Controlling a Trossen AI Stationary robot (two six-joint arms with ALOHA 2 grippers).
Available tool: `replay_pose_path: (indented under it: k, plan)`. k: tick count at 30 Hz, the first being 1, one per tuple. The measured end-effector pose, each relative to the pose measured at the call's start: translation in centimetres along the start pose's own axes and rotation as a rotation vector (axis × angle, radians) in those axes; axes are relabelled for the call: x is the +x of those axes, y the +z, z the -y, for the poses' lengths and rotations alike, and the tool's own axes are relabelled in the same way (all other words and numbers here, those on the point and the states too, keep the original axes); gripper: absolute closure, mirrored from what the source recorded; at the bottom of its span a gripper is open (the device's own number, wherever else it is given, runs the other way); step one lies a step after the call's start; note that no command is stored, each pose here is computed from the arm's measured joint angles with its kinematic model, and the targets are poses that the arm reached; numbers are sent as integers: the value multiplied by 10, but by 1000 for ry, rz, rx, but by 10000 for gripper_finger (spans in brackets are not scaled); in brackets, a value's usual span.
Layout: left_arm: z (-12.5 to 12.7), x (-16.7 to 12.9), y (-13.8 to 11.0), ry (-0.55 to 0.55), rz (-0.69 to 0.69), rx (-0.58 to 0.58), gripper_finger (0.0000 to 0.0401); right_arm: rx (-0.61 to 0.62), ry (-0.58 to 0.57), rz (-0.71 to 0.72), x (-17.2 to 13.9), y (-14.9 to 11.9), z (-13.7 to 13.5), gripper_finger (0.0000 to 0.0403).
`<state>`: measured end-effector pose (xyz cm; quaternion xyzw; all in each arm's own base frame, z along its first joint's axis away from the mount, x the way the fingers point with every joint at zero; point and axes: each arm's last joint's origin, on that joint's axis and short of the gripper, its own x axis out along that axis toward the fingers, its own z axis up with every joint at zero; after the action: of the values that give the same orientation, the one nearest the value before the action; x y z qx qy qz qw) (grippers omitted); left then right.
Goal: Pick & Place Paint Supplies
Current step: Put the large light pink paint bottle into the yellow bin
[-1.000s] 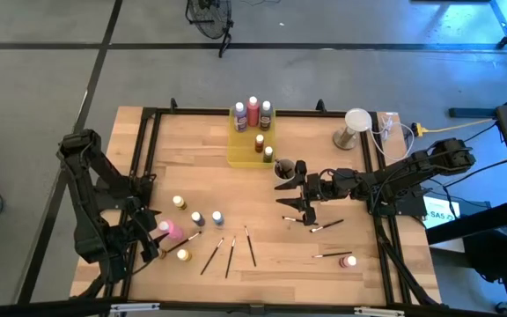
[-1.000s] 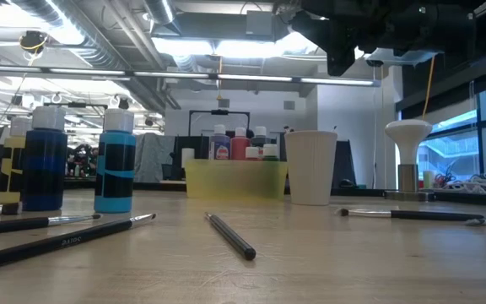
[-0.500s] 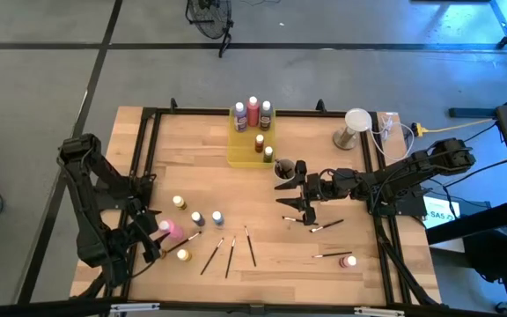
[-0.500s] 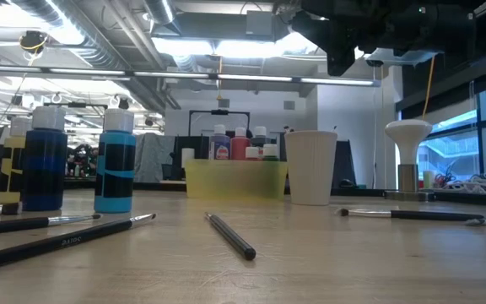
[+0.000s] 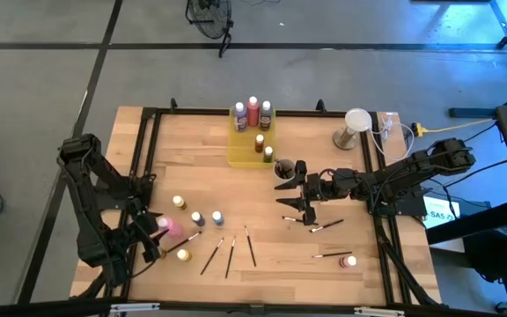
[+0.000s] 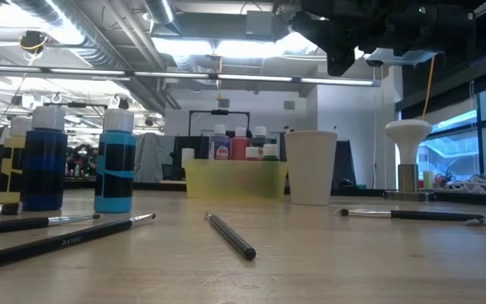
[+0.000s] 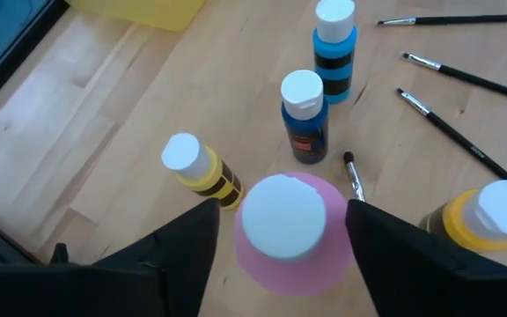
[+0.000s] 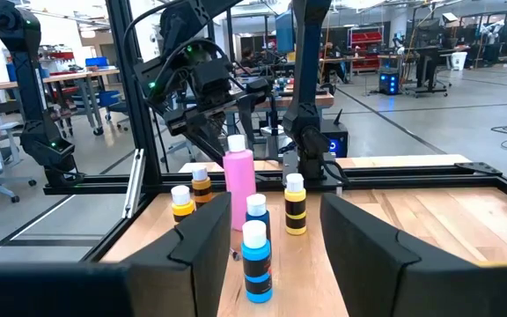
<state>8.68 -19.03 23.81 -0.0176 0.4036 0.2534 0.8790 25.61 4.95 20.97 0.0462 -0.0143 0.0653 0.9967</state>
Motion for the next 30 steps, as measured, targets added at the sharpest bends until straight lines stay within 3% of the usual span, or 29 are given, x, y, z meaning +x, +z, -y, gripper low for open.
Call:
replay_pose_path:
  k: [12,30]
  plan:
    - [-7,19,-14,29,79,-18,282,-1,-8,-23,0,-2,0,224]
    - [-2,10,-5,5,48,-94,284,-1,-7,-23,0,-2,0,225]
